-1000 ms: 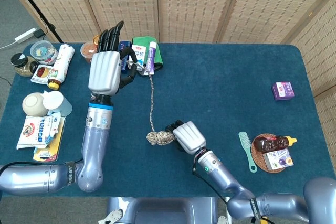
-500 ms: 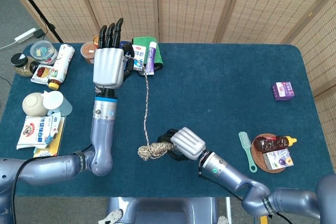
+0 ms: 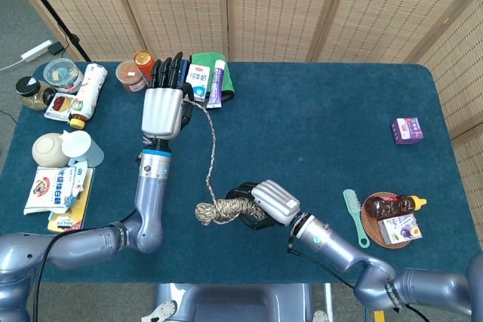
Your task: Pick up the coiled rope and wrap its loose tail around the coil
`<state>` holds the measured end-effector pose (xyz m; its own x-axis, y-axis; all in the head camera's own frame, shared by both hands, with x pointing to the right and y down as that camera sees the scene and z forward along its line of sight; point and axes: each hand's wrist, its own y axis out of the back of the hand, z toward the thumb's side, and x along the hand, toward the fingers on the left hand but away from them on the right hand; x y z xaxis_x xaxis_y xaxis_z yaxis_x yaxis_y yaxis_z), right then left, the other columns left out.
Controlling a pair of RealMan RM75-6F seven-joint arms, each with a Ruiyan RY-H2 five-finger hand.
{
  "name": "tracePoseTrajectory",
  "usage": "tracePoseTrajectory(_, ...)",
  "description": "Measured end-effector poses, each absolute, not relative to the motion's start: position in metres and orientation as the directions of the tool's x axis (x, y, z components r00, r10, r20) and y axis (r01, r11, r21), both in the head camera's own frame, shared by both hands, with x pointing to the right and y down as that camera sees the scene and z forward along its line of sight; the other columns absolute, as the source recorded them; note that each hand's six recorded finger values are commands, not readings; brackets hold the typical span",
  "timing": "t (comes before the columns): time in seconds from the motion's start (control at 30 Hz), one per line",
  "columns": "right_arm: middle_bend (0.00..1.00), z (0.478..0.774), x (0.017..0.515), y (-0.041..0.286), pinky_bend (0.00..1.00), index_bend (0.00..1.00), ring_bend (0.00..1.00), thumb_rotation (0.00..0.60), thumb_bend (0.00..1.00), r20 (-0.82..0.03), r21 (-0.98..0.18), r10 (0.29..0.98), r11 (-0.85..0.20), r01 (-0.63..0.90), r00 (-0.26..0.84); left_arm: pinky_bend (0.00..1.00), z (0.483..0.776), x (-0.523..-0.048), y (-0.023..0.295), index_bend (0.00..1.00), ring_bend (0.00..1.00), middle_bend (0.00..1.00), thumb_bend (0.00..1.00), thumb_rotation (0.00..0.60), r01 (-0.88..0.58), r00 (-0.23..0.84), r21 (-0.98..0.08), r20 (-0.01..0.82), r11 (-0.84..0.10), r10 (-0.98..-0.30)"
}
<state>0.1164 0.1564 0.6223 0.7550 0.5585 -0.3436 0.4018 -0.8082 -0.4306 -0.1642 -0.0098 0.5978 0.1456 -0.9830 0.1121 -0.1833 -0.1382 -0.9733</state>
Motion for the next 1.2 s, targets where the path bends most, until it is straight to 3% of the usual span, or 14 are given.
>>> tracePoseTrajectory(0.43, 0.45, 0.614, 0.114, 0.135, 0.67, 0.71, 0.35, 0.6, 0.94, -0.479, -0.129, 0.596, -0.774, 0.62, 0.645, 0.0, 0.633, -0.178, 0.018, 0.59, 0.0, 0.0, 0.4, 0.6, -0.139, 0.272, -0.98, 0.102, -0.144, -0.957)
tracePoseTrajectory(0.7, 0.45, 0.614, 0.114, 0.125, 0.67, 0.71, 0.35, 0.6, 0.98, -0.57, -0.007, 0.58, -0.712, 0.702, 0.582, 0.0, 0.635, -0.181, 0.031, 0.6, 0.0, 0.0, 0.4, 0.6, -0.098, 0.355, -0.989, 0.07, -0.111, -0.932)
tracePoseTrajectory(0.97, 0.45, 0.622, 0.12, 0.112, 0.67, 0.71, 0.36, 0.6, 1.0, -0.662, 0.013, 0.594, -0.6, 0.8, 0.457, 0.0, 0.637, -0.186, 0.058, 0.6, 0.0, 0.0, 0.4, 0.6, -0.067, 0.457, -0.994, 0.05, -0.09, -0.888)
tracePoseTrajectory(1.2, 0.46, 0.632, 0.128, 0.097, 0.69, 0.71, 0.37, 0.6, 1.0, -0.75, -0.07, 0.601, -0.488, 0.87, 0.277, 0.0, 0.634, -0.189, 0.07, 0.6, 0.0, 0.0, 0.4, 0.6, -0.075, 0.491, -0.993, 0.044, -0.092, -0.87)
